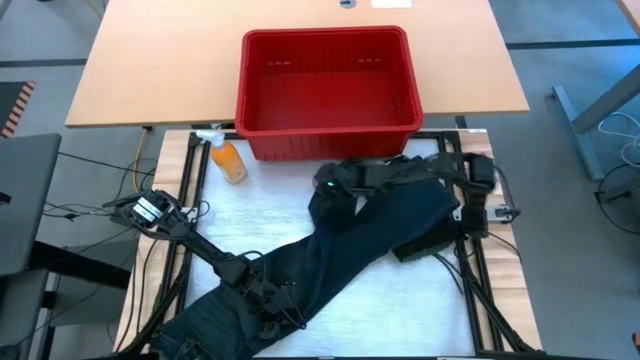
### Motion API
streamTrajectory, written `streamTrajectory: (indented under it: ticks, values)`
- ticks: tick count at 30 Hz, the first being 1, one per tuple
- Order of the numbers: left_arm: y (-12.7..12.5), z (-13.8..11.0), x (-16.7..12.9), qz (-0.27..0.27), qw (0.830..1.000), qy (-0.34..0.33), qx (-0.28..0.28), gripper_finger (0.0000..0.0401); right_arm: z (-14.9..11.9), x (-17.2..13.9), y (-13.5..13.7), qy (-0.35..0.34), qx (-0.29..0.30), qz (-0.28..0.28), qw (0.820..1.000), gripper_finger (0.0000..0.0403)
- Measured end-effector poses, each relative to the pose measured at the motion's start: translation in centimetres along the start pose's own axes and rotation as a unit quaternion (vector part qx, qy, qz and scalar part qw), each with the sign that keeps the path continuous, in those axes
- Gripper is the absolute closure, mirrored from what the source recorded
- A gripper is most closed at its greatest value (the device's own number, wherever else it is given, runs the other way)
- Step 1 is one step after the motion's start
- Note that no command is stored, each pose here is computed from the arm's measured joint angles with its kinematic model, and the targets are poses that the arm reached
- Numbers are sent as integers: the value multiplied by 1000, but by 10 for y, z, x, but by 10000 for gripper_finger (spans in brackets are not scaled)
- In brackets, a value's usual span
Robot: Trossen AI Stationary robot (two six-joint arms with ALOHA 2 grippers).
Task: Fold laundry
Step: Fold the dark blue jeans
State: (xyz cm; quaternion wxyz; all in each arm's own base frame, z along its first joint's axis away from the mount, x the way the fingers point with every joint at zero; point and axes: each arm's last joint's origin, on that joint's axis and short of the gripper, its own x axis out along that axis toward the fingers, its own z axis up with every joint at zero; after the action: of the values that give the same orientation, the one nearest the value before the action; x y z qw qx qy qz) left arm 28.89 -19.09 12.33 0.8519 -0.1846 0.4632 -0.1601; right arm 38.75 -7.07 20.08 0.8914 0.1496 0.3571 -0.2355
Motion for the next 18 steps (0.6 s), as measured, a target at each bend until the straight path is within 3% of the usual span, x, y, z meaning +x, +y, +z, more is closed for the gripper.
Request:
streamTrajectory:
  ticks: [5,12,15,18]
  values:
    - [0,0,0,7,1000,-6,1,273,8,42,-14,74,20,-36,996,190]
    - [0,0,0,9,1000,-6,21,273,4,78,-18,123,35,1,992,186]
    - [0,0,0,9,1000,-5,29,273,-1,84,-17,128,24,-3,991,220]
    - [0,0,0,10,999,-5,39,273,-2,82,-13,127,-3,-2,992,302]
